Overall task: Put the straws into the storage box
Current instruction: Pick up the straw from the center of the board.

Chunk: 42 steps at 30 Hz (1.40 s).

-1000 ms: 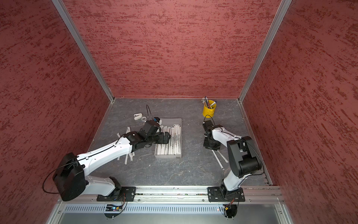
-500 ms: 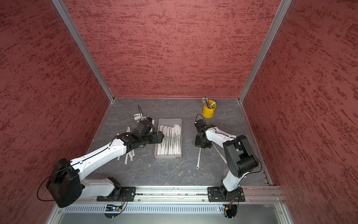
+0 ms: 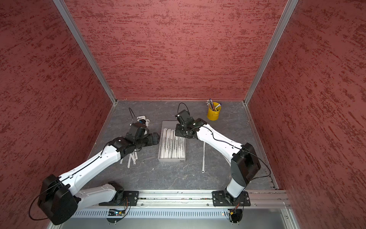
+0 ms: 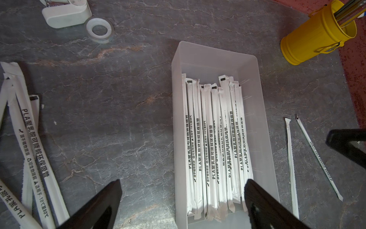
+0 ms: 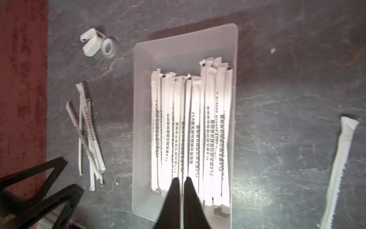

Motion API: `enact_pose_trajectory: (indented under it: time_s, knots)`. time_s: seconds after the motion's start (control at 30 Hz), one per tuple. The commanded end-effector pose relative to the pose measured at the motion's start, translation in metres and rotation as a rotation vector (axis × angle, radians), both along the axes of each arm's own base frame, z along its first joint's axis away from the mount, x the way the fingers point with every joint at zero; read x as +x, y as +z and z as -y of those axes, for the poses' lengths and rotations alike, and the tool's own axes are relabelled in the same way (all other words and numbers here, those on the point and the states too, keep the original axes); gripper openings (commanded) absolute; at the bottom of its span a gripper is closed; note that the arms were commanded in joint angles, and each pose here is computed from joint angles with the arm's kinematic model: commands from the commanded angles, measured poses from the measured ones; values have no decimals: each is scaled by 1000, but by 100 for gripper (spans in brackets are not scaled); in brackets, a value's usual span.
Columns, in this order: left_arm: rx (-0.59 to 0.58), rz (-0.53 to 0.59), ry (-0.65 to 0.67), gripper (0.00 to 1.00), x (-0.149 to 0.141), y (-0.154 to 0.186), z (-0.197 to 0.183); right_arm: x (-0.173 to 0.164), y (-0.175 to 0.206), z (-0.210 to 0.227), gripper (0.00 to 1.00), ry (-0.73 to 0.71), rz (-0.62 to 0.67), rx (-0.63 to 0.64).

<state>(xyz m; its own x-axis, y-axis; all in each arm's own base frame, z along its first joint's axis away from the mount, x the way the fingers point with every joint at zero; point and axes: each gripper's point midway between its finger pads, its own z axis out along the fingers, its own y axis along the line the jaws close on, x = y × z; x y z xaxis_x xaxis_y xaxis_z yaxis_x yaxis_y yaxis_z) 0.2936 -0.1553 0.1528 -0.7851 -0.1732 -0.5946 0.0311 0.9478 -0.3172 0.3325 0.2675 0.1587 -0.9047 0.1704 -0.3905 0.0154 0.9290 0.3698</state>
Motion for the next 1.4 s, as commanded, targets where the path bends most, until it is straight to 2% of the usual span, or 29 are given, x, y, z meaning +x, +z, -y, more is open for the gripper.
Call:
enact_pose_trajectory:
  time_s: [0.0,0.1,0.3,0.63,0.97,1.17,1.37]
  knots:
    - [-16,-21,0,99,-11,-5,-3,-11,-38,71,26,-159,-91,-165]
    - [-23,-30,-19,98,-16,-11,2,-35,-57,113,37,-194,-160,-238]
    - [-26,-33,-62,98,-13,-14,23,-76,-97,145,42,-188,-292,-277]
    - [-10,-39,-105,98,-11,-19,44,-83,-132,133,30,-175,-346,-225]
    - [-2,-41,-99,98,-15,-23,41,-82,-148,136,14,-151,-351,-271]
    - [24,-25,-91,99,-14,-19,34,-74,-127,127,8,-96,-288,-308]
    - [31,-6,-38,99,-12,-12,9,-58,-60,92,4,-25,-159,-287]
